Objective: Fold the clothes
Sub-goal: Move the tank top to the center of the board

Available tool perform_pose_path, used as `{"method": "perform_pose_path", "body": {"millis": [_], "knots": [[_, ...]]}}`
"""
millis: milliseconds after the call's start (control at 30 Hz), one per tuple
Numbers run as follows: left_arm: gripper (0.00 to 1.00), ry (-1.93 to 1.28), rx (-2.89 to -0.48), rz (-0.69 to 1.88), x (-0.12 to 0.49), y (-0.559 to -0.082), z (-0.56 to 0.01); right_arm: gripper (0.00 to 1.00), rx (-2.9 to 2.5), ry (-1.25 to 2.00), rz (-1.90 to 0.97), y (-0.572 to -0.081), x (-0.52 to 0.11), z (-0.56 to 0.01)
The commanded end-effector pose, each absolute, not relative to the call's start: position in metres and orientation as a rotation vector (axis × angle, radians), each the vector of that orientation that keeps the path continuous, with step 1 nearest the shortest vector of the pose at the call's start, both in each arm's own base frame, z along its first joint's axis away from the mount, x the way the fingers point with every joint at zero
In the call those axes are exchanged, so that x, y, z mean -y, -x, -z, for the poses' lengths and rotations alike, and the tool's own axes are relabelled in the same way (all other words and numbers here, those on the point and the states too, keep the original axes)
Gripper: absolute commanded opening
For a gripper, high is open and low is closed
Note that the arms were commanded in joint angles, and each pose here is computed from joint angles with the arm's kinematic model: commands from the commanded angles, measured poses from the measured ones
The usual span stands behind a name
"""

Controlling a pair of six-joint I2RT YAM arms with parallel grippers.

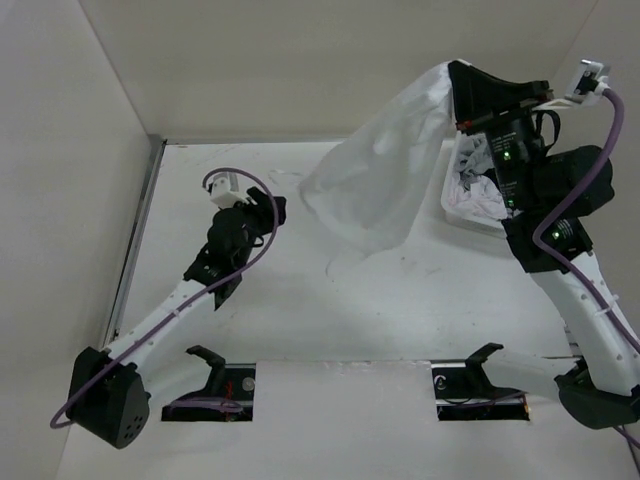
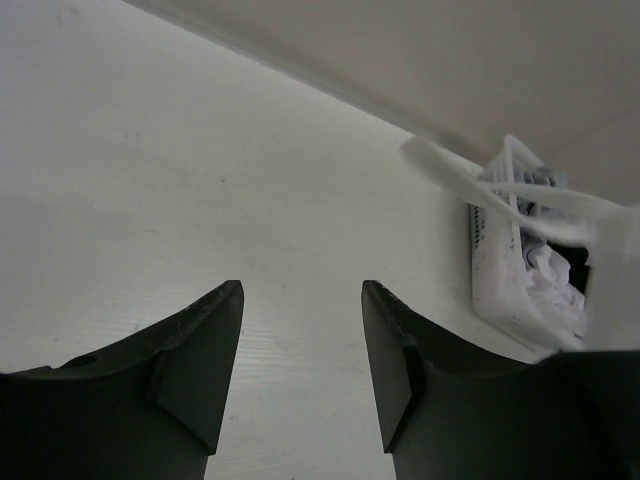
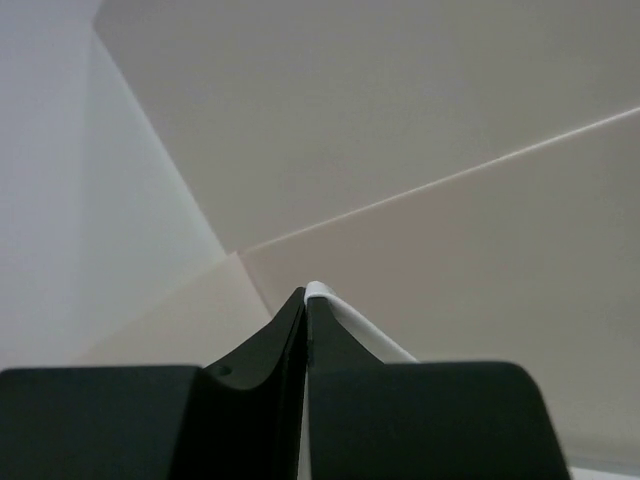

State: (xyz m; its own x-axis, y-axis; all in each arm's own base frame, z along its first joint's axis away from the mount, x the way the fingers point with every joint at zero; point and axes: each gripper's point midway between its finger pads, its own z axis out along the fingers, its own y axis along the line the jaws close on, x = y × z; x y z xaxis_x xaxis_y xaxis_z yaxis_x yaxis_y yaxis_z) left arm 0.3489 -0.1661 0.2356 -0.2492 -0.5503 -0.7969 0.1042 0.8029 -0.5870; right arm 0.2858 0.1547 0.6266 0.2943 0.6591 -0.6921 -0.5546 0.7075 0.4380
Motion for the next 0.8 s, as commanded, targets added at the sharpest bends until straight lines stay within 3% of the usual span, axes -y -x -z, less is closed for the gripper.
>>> {"method": "perform_pose_path", "body": {"millis": [0,300,500,567,667,767], "knots": [[0.50,0.436,-1.656,0.671,0.142,-0.342,-0.250,0.04,-1.071,-0.026,-0.861,-0.307,-0.194,-0.597],[0.52,0.604,-1.655,0.579,0.079,-0.334,-0.221,0.04,-1.557,-0.057,-0.968,-0.408,-0.276,-0.370],[0.52,0.655,-1.721,0.594,0.081,-0.346,-0.204,0.04,-1.640,-0.012,-0.946,-0.438,-0.313,-0.337],[0.52,0.598,-1.776,0.622,0.104,-0.349,-0.196,0.18,-1.669,-0.009,-0.923,-0.450,-0.319,-0.330],[0.52,0.539,-1.895,0.583,0.125,-0.347,-0.162,0.54,-1.730,-0.086,-0.823,-0.463,-0.308,-0.306],[0.49,0.502,-2.030,0.531,0.134,-0.333,-0.119,0.66,-1.735,-0.156,-0.732,-0.457,-0.283,-0.296]]}}
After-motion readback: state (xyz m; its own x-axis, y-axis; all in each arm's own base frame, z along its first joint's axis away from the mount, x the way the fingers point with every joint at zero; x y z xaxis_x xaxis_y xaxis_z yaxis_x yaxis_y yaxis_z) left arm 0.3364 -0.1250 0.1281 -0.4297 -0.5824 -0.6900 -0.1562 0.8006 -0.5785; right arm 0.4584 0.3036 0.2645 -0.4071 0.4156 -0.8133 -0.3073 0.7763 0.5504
